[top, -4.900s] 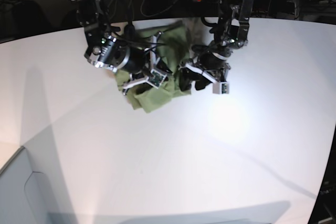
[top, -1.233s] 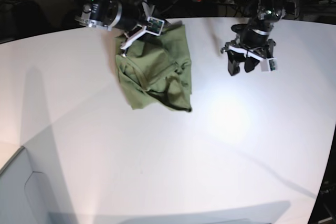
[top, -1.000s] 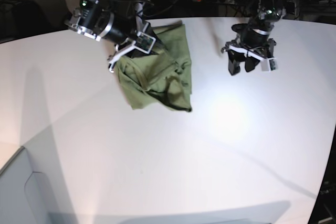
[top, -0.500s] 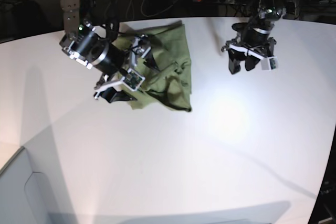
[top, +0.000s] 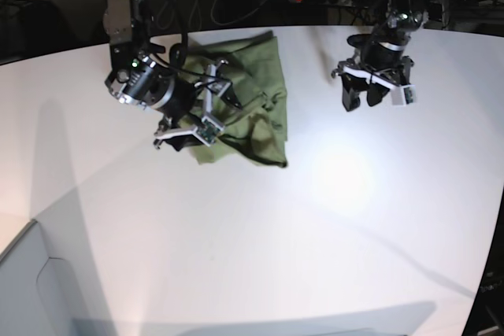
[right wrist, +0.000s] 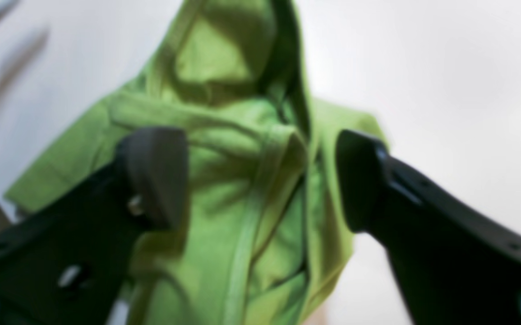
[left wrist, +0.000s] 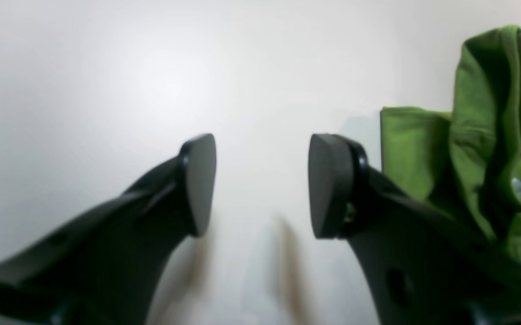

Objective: Fold the T-shirt properly

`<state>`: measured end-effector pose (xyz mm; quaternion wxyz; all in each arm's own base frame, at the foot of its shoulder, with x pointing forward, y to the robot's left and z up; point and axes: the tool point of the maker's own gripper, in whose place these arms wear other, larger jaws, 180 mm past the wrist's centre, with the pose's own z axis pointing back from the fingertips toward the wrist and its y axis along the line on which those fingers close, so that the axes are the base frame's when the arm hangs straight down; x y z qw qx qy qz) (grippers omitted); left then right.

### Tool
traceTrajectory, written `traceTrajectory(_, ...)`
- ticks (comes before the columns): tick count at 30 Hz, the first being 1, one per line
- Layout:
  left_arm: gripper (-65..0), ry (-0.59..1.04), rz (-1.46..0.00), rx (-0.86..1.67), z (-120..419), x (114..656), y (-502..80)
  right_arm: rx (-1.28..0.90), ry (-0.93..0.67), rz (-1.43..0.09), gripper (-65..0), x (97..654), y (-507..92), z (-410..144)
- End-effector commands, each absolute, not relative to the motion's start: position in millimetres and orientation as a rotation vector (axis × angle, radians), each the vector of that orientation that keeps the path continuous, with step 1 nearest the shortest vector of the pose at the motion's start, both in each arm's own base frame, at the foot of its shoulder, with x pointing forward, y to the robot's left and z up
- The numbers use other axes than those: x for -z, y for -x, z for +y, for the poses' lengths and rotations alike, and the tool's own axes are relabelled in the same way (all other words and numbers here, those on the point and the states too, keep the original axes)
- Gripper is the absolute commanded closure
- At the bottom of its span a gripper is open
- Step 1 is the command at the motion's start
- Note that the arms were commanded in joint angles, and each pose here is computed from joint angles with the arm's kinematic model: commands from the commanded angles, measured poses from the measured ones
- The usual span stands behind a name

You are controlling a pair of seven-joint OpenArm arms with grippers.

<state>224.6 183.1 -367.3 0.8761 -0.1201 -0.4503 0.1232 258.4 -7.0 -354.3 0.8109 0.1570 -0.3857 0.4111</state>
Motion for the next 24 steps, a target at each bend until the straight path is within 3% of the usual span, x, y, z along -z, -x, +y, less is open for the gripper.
traceTrajectory(1,-31.9,0.255,-0.979,-0.251,183.5,357.7,-229.4,-0.896,-0.358,-0.882,-35.5,340.2,-263.7,-0.5)
traceTrajectory(6,-31.8,0.255,-0.979,-0.251,183.5,357.7,-229.4,-0.895,-0.36,-0.879,-2.8,340.8,-261.4,-0.4)
traceTrajectory(7,-31.8,0.255,-0.979,-0.251,183.5,357.7,-229.4,-0.897,-0.356,-0.887,0.0,337.9,-260.8,-0.4)
traceTrajectory(14,-31.8,0.256,-0.987,-0.25,183.5,355.9,-232.1,-0.962,-0.376,-0.988,0.0,296.2,-226.7,19.0)
traceTrajectory(24,-31.9,0.252,-0.988,-0.243,185.0,355.2,-232.9,-1.132,-0.572,-0.876,0.0,308.8,-147.2,69.2)
